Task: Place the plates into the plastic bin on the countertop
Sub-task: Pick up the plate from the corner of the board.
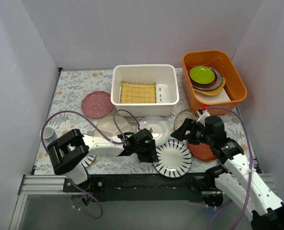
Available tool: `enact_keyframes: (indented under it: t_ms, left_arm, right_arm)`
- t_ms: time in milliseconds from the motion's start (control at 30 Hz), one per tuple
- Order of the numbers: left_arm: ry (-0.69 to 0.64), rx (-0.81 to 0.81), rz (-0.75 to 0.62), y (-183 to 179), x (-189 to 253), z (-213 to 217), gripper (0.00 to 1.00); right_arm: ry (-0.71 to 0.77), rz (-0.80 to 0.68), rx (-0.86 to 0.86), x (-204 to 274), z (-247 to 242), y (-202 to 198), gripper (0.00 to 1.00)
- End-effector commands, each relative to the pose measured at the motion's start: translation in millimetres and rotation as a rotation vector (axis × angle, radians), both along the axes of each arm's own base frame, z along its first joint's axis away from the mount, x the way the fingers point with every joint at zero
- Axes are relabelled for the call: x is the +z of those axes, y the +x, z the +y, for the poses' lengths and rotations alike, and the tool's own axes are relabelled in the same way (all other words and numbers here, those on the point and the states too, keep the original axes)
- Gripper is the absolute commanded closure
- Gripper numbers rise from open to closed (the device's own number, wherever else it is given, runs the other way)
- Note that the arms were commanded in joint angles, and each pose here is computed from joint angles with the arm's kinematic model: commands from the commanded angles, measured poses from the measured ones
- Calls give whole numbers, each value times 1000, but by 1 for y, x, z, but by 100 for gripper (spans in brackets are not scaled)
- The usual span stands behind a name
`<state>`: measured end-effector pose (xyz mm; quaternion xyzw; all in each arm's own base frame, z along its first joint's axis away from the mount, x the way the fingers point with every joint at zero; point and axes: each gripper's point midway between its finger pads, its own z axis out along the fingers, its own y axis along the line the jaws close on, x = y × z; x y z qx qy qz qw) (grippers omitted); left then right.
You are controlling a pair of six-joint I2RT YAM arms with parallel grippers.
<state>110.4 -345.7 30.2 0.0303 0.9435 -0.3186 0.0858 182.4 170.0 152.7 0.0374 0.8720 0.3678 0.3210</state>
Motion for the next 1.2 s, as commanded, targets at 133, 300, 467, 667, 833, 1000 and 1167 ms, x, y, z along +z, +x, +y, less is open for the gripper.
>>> enact_keyframes:
  t_ms: [133, 300, 467, 667, 833, 1000, 1167]
  left_arm:
    - [257, 26, 38, -9, -47, 21, 72]
    - [300, 40, 57, -14, -54, 31, 82]
    - [333, 59, 55, -16, -56, 41, 95]
    - [363, 87, 25, -12, -48, 52, 100]
    - [358, 102, 12, -13, -40, 58, 100]
    - [334, 119, 0, -13, -31, 61, 100]
    - [301, 95, -2, -16, -21, 58, 100]
  right_arm:
    - [-3, -11, 2, -4, -2, -1, 9]
    - [1, -11, 2, -5, -1, -1, 9]
    - [1, -10, 4, -7, -1, -2, 9]
    - [-3, -9, 3, -8, -1, -2, 9]
    - [-8, -5, 9, -11, -2, -3, 9]
    - [-4, 0, 15, -13, -1, -5, 9]
    - [-9, 7, 20, -16, -2, -8, 9]
